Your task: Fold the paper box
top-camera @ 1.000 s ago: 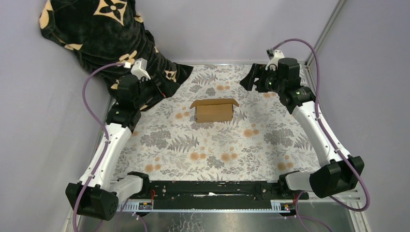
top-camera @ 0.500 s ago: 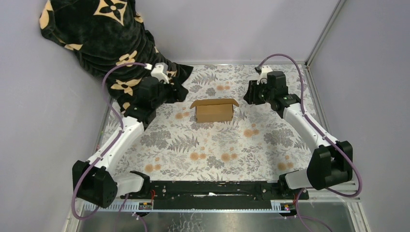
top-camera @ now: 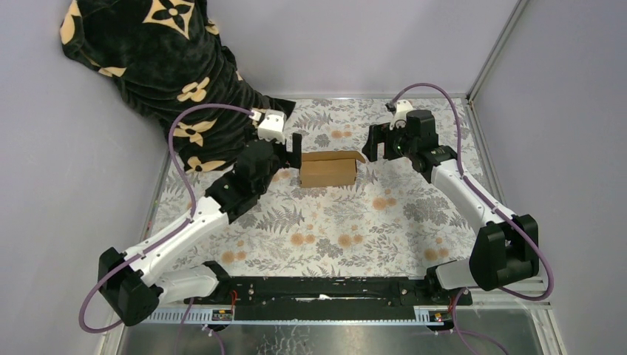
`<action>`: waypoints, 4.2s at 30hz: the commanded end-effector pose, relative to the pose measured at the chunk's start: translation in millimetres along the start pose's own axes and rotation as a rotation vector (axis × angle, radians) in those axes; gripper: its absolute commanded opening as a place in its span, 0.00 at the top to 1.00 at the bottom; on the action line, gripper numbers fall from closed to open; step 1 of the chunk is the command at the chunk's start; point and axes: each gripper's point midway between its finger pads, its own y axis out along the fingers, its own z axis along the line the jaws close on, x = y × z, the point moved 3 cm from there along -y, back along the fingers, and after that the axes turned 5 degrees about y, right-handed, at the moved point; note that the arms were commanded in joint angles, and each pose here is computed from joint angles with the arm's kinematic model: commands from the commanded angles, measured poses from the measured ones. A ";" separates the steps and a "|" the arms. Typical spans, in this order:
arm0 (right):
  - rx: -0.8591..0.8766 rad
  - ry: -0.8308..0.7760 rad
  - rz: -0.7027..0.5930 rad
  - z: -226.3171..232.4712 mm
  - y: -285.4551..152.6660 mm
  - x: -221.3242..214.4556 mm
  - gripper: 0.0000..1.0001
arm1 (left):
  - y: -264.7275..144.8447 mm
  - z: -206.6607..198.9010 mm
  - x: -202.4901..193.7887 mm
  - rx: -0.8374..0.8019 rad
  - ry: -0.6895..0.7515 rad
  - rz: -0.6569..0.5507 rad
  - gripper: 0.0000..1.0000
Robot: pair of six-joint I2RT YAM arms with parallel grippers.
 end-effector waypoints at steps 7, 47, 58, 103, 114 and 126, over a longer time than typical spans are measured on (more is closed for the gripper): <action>-0.016 0.089 -0.096 10.1 -10.3 32.3 0.00 | -5.3 5.2 54.9 -0.066 -0.153 -0.101 0.02; 0.118 -0.129 -0.013 17.9 22.2 11.3 0.46 | 67.5 31.2 -48.6 -0.082 -0.122 0.300 0.60; 0.128 -0.124 -0.007 18.9 23.2 8.6 0.45 | 63.2 29.5 -40.2 -0.033 -0.123 0.264 0.52; 0.186 -0.134 0.026 28.5 36.1 6.9 0.54 | 78.4 -4.5 -80.7 -0.292 -0.029 0.369 0.65; 0.176 -0.142 0.050 27.7 42.3 0.3 0.54 | 80.6 -6.4 -81.5 -0.296 -0.038 0.370 0.65; 0.155 -0.146 0.055 25.0 48.1 0.2 0.58 | 86.7 -7.6 -84.4 -0.290 -0.047 0.383 0.71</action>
